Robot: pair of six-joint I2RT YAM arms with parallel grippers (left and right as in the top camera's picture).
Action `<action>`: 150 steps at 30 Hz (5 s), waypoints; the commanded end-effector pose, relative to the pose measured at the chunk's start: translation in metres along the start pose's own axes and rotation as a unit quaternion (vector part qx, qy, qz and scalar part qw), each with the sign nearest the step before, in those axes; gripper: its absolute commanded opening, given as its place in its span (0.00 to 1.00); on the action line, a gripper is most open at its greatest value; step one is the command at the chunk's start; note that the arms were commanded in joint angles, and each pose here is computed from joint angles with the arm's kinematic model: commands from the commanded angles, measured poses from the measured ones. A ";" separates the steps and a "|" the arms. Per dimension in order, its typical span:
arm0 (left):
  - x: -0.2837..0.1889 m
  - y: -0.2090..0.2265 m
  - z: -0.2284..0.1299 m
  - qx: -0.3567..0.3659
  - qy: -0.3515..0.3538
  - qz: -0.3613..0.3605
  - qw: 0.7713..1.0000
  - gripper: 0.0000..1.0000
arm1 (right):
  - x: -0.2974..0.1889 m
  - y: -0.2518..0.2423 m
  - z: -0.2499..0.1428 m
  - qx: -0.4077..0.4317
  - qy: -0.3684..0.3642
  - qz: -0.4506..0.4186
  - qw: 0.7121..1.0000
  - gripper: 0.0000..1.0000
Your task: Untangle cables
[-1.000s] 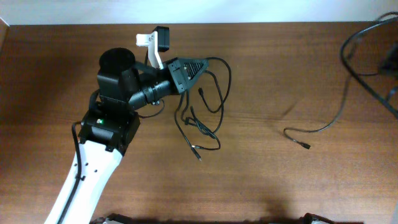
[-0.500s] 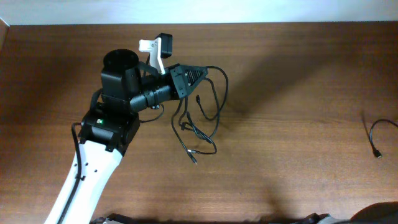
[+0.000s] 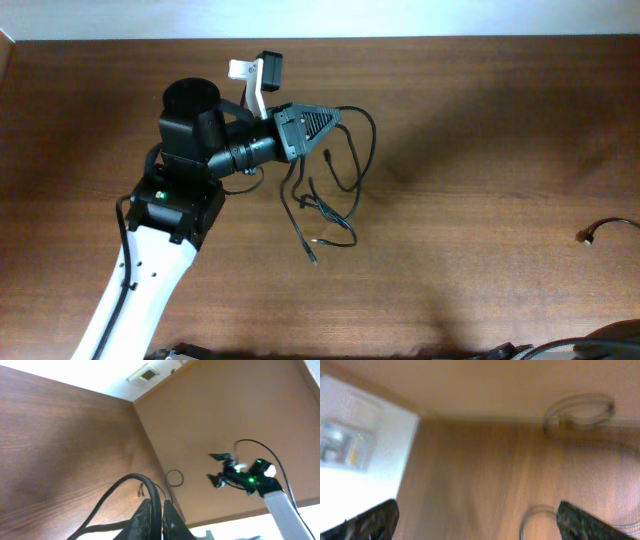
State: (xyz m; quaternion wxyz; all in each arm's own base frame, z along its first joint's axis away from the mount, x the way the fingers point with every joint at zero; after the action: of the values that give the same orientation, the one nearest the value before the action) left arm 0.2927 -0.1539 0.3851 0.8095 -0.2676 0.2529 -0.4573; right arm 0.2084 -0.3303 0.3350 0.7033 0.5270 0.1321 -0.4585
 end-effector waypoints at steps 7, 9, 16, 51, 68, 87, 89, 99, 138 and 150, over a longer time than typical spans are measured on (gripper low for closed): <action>-0.005 -0.015 -0.002 0.015 0.025 -0.058 0.998 0.18 | -0.011 -0.053 -0.061 0.268 0.081 -0.221 0.934 0.99; -0.005 -0.015 -0.002 0.015 0.024 -0.058 0.998 0.18 | 0.000 -0.067 -0.069 0.286 0.076 -0.246 0.923 0.99; -0.005 -0.015 -0.001 0.016 0.023 -0.055 0.998 0.29 | 0.070 -0.098 -0.085 0.240 0.059 -0.154 0.957 0.97; -0.005 -0.009 -0.007 -0.006 0.033 -0.036 0.999 0.51 | 0.150 -0.150 -0.071 0.408 0.150 -0.087 0.897 0.93; -0.004 -0.007 -0.011 -0.030 0.042 -0.028 0.998 0.51 | 0.142 -0.066 0.007 0.218 0.022 0.246 0.944 0.18; -0.004 -0.005 -0.011 -0.034 0.042 -0.020 0.998 0.55 | 0.157 -0.155 -0.088 0.360 -0.018 -0.231 0.904 1.00; -0.004 -0.004 -0.013 -0.039 0.045 -0.017 0.998 0.56 | 0.153 -0.169 -0.072 0.372 -0.050 -0.240 0.895 0.89; -0.004 -0.004 -0.013 -0.040 0.045 -0.017 0.998 0.56 | 0.149 -0.183 -0.031 0.343 -0.098 -0.197 0.913 0.56; -0.004 -0.001 -0.027 -0.075 0.081 -0.011 0.994 0.57 | 0.178 0.014 -0.056 0.270 0.235 0.265 0.895 0.99; -0.025 0.026 -0.001 -0.067 0.010 0.051 0.996 0.58 | 0.051 0.154 -0.266 -0.224 0.485 0.581 0.614 0.99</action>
State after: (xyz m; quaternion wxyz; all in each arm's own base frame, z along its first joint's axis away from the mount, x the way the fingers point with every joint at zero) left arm 0.2904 -0.1374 0.3655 0.7896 -0.3053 0.3268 -0.4201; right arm 0.4270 -0.1899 0.2816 0.7575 0.5551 0.1551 0.3066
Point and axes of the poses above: each gripper's point midway between its finger pads, its own x axis out along the fingers, its own y axis along the line the jaws close on, z = x × y, the point moved 8 cm from there along -x, back along the fingers, and after that the axes turned 12 degrees about x, right-handed, at the moved point
